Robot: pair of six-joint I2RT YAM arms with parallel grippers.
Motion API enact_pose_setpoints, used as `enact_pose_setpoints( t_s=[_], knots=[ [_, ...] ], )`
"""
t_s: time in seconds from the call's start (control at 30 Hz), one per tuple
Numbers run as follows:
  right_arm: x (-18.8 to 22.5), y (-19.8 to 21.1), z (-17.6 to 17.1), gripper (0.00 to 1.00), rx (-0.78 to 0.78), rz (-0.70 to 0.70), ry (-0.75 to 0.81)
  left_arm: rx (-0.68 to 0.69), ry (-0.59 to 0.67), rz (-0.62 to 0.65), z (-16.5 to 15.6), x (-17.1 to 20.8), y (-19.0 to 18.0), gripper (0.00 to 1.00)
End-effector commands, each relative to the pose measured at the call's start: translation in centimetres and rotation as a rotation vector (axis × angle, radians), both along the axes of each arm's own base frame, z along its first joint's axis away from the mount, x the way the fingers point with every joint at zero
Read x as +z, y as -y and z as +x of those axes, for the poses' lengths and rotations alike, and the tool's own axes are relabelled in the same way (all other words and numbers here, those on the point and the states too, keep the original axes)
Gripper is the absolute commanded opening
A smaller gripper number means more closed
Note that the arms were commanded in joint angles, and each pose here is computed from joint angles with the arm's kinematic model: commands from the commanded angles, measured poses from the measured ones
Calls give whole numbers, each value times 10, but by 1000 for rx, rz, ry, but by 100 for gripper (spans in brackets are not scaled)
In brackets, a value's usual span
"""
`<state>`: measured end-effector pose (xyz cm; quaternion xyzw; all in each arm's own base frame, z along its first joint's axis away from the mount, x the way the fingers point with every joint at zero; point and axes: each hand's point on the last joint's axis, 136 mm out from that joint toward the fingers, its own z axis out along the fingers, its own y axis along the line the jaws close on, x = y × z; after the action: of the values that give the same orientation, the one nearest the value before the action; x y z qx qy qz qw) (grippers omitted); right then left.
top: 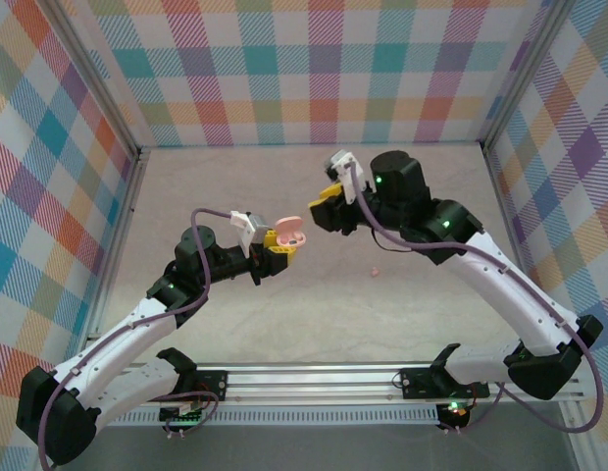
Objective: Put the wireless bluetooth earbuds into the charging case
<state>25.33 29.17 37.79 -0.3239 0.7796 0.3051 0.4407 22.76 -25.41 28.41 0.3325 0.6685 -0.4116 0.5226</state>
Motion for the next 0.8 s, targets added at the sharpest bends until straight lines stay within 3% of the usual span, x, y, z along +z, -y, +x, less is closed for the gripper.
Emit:
enact_pose_setpoints(
  t_s=[0.0,0.13,0.37,0.5,0.77],
  knots=[
    [-13,21,8,41,-133,34,-178,11,67,-27,0,19,-4,21],
    [-41,50,27,45,-287,1,-312,21,62,-18,1,17,-5,21],
    [-148,120,44,43,-622,-93,-731,16,55,24,1,6,-5,21],
    [-201,132,36,39,-695,-133,-862,-4,48,31,1,1,-2,21],
    [-271,140,25,32,-760,-216,-980,-34,49,62,-2,-4,1,21]
  ],
)
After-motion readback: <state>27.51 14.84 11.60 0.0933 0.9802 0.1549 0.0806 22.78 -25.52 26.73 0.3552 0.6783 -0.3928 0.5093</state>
